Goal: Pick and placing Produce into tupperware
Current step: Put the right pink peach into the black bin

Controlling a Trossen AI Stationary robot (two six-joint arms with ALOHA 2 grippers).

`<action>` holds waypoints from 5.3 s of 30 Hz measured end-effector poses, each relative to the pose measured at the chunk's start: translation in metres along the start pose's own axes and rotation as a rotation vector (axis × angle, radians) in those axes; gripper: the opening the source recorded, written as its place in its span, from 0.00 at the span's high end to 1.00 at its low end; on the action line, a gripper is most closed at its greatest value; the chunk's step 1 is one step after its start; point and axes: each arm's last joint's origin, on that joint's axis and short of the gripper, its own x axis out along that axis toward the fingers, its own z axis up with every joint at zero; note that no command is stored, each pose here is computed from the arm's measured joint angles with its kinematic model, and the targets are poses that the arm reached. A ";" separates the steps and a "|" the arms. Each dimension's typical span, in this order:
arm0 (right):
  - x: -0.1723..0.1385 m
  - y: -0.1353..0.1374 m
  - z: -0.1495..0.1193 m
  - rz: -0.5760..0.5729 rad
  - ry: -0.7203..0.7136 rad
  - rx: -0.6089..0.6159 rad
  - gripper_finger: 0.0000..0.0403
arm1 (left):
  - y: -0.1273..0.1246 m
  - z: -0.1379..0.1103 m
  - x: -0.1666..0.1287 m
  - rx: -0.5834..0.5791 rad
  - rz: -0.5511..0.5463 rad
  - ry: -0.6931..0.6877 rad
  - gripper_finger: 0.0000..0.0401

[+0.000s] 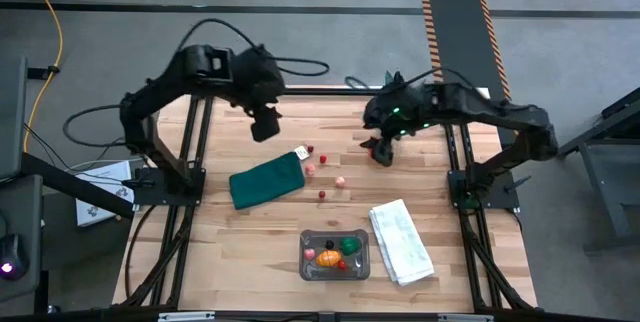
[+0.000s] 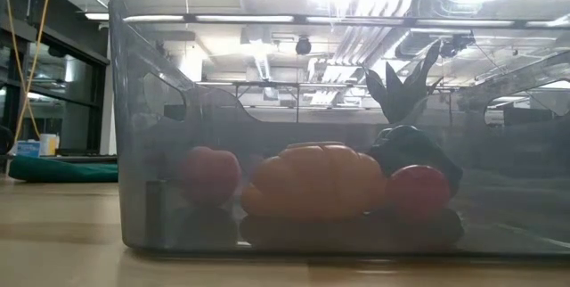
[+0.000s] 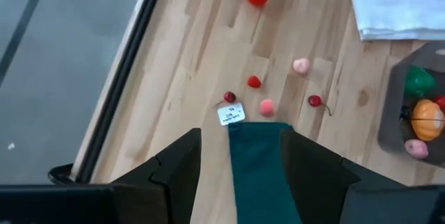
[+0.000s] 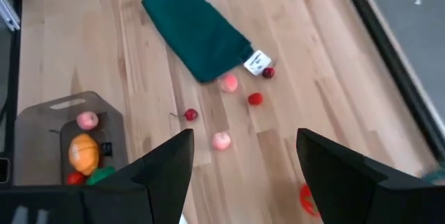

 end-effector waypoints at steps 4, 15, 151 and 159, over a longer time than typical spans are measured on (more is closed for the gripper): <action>0.037 0.006 -0.012 0.020 0.001 0.020 0.39 | 0.009 -0.009 -0.018 0.008 0.012 -0.046 0.55; 0.096 0.004 -0.057 0.009 0.104 0.179 0.39 | 0.036 -0.044 -0.047 -0.026 0.049 -0.088 0.55; 0.192 -0.016 0.003 0.180 0.239 0.022 0.65 | 0.020 -0.138 0.072 -0.188 -0.357 -0.159 0.55; 0.174 -0.007 0.006 0.242 0.330 -0.088 0.65 | 0.019 -0.141 0.072 -0.193 -0.360 -0.126 0.55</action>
